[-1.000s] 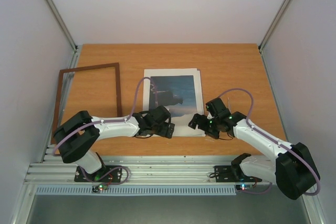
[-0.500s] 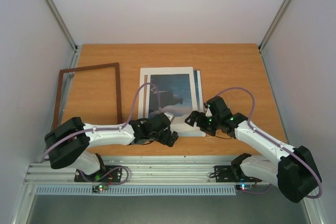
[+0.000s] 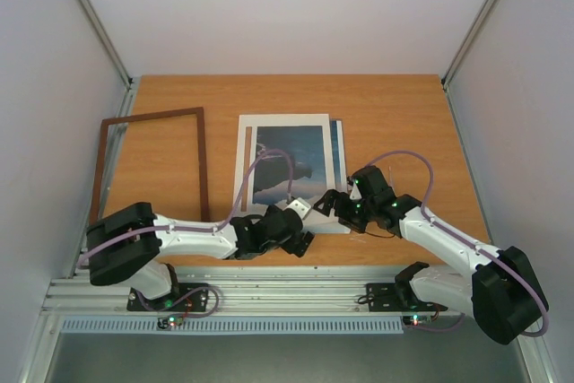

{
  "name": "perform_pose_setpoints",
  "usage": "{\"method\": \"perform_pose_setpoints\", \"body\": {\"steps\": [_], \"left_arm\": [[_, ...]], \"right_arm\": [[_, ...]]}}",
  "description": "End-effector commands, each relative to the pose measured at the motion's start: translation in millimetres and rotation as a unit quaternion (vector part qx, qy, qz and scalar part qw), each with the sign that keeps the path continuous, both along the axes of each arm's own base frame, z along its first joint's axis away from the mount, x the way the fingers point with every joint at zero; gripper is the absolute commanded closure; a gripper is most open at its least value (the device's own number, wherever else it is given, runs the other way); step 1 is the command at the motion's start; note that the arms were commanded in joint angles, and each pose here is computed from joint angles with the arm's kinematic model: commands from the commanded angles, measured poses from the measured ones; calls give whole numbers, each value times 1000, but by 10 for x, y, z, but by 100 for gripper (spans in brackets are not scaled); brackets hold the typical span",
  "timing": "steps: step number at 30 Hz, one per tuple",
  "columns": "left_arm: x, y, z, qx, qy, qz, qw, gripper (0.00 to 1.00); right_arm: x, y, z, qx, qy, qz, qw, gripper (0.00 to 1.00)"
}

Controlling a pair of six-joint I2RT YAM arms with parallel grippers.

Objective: Take the photo out of the frame
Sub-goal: Adjust the photo frame item on the photo frame.

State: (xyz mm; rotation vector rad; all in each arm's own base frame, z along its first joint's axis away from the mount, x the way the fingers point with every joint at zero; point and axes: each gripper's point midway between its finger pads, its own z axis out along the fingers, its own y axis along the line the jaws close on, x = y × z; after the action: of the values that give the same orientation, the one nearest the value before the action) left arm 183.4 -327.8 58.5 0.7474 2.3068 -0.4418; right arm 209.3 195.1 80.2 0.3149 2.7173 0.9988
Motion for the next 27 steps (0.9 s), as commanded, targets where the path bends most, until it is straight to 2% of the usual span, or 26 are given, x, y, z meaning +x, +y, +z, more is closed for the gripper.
{"method": "perform_pose_setpoints", "body": {"steps": [1,7,12,15,20,27], "left_arm": [[177,-126,98,-10,-83,4,997,1],[191,-206,56,-19,-110,-1,994,1],[179,-82,122,-101,-147,16,984,1],[154,4,134,-128,-170,11,977,1],[133,-39,106,-108,-192,-22,975,1],[141,-88,160,-96,-252,-61,961,1]], "right_arm": [[55,85,167,28,-12,1,1000,2],[82,91,213,32,-14,-6,999,2],[96,107,265,38,-14,-10,999,2],[99,115,283,40,-13,-10,999,1],[99,134,322,46,-12,-8,999,2],[106,144,387,50,-16,-7,999,2]]}}
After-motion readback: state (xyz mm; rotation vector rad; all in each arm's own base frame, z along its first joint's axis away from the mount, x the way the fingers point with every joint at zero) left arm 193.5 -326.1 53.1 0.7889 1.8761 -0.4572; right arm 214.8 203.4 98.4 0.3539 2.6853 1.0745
